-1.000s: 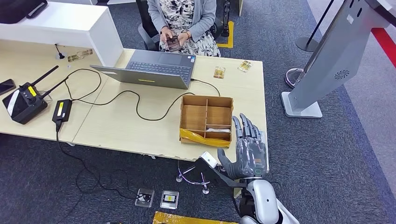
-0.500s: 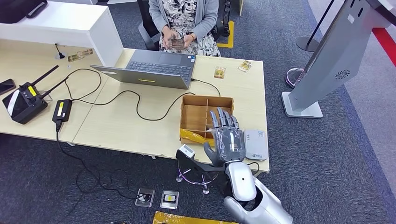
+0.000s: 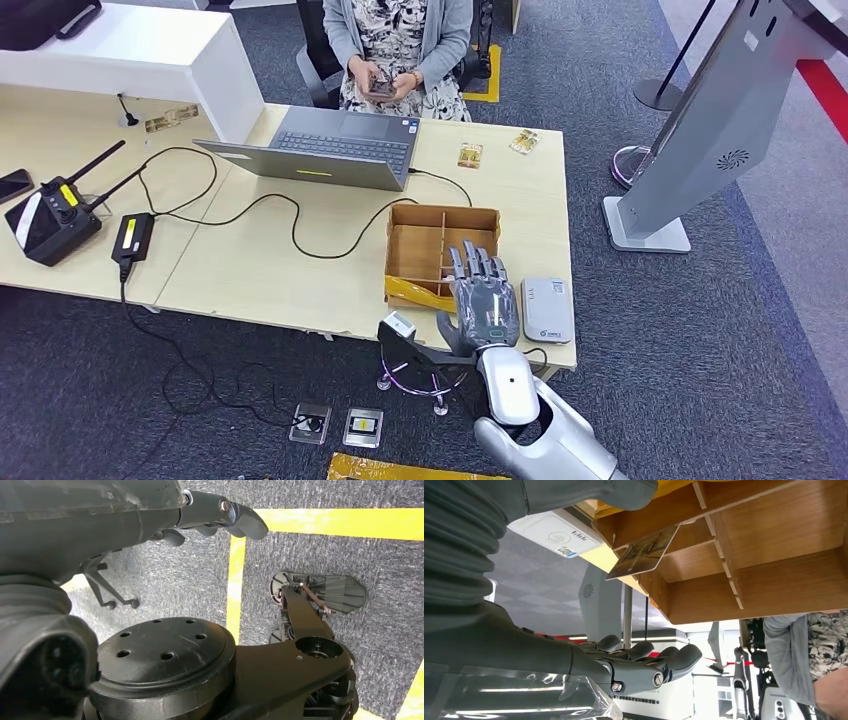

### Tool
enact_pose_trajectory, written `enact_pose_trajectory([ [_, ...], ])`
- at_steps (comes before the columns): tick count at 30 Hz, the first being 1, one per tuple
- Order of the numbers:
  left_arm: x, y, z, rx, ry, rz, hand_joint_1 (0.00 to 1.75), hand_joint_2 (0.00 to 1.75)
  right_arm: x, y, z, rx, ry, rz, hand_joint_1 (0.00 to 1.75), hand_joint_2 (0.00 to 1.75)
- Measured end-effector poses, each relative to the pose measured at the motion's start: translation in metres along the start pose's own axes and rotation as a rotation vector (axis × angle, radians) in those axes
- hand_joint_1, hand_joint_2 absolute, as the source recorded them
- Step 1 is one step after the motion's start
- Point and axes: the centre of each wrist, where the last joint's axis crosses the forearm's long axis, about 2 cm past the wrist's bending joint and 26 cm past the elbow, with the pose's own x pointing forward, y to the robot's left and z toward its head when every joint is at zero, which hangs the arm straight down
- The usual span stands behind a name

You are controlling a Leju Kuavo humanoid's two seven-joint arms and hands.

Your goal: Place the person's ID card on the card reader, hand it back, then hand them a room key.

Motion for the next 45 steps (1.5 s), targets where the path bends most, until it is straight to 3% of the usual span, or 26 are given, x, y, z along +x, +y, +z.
enact_pose_trajectory([
  [16, 0.0, 0.0, 0.0, -0.006, 0.003, -0.032, 0.0, 0.0, -0.019, 0.01, -0.018, -0.011, 0.057, 0.007, 0.0, 1.75],
  [29, 0.0, 0.0, 0.0, -0.005, 0.008, -0.035, 0.0, 0.0, -0.02, 0.02, -0.024, 0.017, 0.068, 0.014, 0.0, 1.75],
  [33, 0.0, 0.0, 0.0, -0.005, 0.008, -0.034, 0.0, 0.0, -0.021, 0.023, -0.024, 0.031, 0.069, 0.019, 1.71, 1.75],
  [45, 0.0, 0.0, 0.0, -0.005, 0.008, -0.033, 0.0, 0.0, -0.026, 0.029, -0.024, 0.045, 0.076, 0.026, 1.75, 1.75],
])
